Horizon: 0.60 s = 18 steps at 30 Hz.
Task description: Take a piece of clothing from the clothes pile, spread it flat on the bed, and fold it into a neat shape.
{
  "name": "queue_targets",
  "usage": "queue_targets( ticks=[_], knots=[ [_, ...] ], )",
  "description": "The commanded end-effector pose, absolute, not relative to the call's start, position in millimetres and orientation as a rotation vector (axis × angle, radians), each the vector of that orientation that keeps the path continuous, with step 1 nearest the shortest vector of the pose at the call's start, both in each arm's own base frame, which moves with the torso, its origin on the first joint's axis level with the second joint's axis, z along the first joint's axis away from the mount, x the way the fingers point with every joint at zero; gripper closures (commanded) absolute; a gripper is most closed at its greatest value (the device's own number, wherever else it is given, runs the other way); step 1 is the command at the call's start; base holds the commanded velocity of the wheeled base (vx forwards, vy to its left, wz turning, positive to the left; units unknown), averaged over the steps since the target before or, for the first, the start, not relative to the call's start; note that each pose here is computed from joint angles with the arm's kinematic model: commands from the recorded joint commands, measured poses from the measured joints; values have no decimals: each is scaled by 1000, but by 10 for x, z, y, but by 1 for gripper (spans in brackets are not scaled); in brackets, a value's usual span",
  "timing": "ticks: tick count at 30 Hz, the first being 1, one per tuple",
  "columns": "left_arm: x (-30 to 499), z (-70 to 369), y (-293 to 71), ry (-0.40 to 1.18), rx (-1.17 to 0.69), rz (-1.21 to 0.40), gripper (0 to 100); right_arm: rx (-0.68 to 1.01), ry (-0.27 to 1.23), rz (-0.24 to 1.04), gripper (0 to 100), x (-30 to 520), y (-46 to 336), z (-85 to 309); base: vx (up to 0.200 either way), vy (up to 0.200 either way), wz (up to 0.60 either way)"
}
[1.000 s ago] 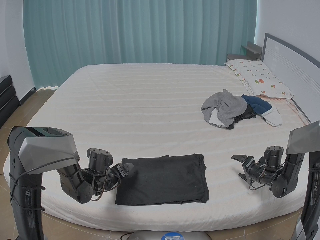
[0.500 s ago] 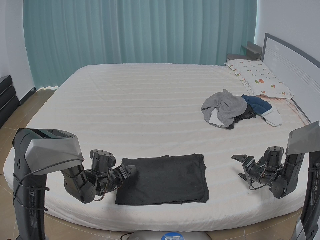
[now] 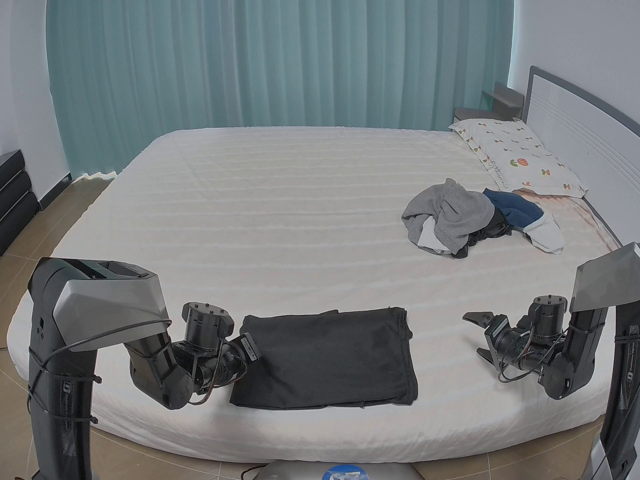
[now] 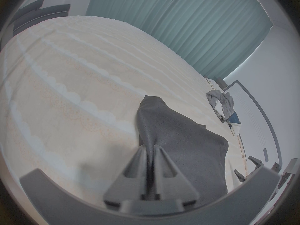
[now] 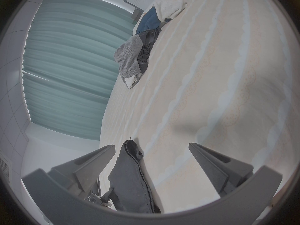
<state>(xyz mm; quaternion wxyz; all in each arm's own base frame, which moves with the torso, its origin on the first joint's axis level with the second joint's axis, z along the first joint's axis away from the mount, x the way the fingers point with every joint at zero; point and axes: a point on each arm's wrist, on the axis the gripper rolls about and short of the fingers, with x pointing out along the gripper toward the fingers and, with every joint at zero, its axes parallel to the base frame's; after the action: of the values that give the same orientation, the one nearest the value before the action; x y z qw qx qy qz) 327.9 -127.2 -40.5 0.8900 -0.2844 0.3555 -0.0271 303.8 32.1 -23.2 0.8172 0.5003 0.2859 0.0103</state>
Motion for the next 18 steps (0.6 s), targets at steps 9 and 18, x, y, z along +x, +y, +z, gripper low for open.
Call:
queue_targets(
  ticks=[9, 18],
  knots=[
    [3276, -388, -1224, 737, -573, -44, 100, 1057, 614, 22, 0, 3032, 322, -245, 0, 0, 0],
    [3284, -375, -1221, 733, -574, -41, 100, 1053, 615, 23, 0, 3028, 322, -246, 0, 0, 0]
  ],
)
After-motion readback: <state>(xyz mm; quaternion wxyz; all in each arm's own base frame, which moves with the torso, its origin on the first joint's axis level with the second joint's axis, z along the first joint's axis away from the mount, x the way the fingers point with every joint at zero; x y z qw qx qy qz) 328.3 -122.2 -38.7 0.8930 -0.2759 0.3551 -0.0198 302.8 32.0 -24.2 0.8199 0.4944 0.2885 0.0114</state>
